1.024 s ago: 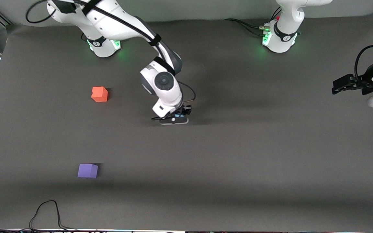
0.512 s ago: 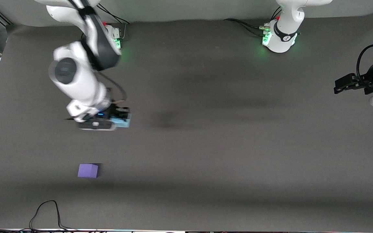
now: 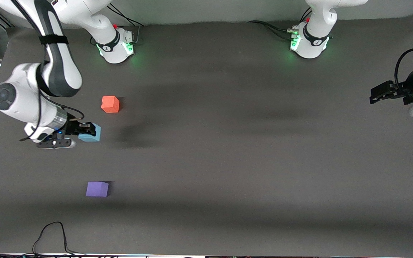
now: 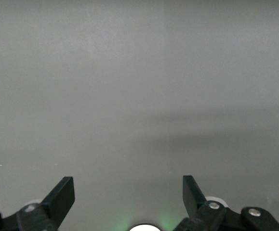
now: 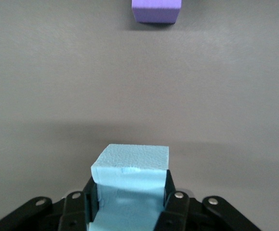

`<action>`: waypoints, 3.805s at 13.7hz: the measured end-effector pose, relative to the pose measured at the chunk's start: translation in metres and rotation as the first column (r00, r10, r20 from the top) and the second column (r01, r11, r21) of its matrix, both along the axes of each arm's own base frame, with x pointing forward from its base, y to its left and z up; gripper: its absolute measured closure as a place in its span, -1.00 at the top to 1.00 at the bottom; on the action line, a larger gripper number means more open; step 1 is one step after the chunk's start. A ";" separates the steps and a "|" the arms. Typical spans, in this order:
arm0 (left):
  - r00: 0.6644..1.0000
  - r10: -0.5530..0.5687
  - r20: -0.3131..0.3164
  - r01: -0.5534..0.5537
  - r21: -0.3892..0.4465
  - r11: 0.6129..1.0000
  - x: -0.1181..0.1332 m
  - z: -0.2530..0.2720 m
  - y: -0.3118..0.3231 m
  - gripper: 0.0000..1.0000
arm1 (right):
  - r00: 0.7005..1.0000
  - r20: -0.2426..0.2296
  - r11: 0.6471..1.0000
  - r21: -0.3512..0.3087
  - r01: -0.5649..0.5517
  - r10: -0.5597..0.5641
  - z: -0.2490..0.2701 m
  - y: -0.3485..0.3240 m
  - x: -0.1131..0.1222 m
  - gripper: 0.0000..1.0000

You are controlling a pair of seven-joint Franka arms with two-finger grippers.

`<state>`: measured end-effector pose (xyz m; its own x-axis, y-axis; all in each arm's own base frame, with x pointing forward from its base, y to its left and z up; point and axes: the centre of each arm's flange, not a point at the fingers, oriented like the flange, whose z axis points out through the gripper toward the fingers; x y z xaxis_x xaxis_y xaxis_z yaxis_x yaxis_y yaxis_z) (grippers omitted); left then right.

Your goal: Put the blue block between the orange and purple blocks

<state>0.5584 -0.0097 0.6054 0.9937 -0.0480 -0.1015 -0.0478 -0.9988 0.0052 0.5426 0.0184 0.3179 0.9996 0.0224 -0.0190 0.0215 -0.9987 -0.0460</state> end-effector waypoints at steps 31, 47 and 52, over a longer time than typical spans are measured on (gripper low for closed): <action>1.000 -0.004 0.007 0.004 0.000 1.000 0.001 -0.002 -0.002 1.00 | 1.000 0.003 0.993 0.114 0.012 -0.012 -0.034 -0.009 0.022 1.00; 1.000 -0.005 0.007 0.005 0.000 1.000 0.001 -0.002 -0.003 1.00 | 0.995 0.103 0.999 0.047 -0.010 0.005 0.260 0.000 -0.041 1.00; 1.000 -0.005 0.007 0.005 0.000 1.000 0.001 -0.003 -0.003 1.00 | 0.997 0.080 1.000 0.013 -0.012 0.011 0.248 -0.004 -0.039 1.00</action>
<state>0.5597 -0.0125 0.6026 0.9941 -0.0531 -0.0950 -0.0529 -0.9986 0.0050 0.5036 0.0146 0.5655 0.9976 0.0336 0.0610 0.0371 -0.9977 -0.0567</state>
